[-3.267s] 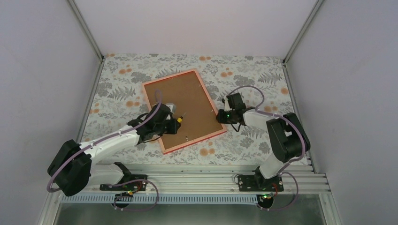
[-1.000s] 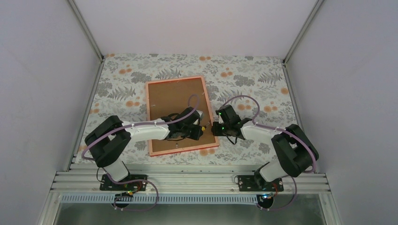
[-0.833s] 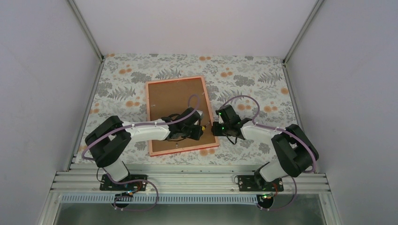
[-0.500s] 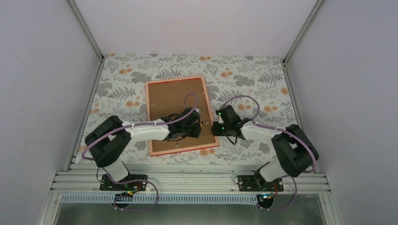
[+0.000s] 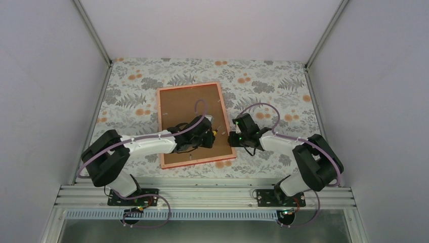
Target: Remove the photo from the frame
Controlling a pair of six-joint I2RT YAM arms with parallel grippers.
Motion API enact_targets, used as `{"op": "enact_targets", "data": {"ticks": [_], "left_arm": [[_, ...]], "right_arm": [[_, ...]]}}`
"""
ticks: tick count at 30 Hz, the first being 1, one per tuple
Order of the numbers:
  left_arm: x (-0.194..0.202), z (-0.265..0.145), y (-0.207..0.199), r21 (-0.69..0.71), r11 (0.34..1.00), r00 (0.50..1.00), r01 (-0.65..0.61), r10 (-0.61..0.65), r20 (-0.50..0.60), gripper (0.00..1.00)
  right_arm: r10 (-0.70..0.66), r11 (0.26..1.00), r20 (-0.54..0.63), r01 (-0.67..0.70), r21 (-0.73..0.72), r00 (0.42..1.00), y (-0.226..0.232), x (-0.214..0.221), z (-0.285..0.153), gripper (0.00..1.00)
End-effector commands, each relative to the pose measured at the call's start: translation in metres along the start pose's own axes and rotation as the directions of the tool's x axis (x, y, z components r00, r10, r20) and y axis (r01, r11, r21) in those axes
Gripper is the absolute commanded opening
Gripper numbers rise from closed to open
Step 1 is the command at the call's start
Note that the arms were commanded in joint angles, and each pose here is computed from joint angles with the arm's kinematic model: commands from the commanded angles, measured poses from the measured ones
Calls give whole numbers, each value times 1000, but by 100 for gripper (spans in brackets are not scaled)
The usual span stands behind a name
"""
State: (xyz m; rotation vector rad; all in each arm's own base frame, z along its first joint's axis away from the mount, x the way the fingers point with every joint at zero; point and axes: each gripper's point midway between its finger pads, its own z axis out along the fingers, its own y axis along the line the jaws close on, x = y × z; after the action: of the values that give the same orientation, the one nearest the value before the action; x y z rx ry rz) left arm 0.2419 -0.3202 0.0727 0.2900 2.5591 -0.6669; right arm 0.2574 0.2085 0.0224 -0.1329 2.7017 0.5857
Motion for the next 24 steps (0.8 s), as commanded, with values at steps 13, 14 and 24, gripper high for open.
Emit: {"op": "enact_targets", "data": {"ticks": [13, 14, 24], "left_arm": [[-23, -28, 19, -26, 1000, 996, 15, -13, 89, 2], [-23, -28, 20, -28, 999, 996, 16, -13, 89, 2], [-34, -39, 36, -23, 999, 993, 35, -32, 117, 2]], "right_arm": [[-21, 1000, -132, 21, -6, 991, -8, 47, -20, 17], [-21, 1000, -133, 21, -6, 991, -8, 48, -22, 17], [-60, 998, 25, 60, 4, 998, 7, -20, -34, 33]]}}
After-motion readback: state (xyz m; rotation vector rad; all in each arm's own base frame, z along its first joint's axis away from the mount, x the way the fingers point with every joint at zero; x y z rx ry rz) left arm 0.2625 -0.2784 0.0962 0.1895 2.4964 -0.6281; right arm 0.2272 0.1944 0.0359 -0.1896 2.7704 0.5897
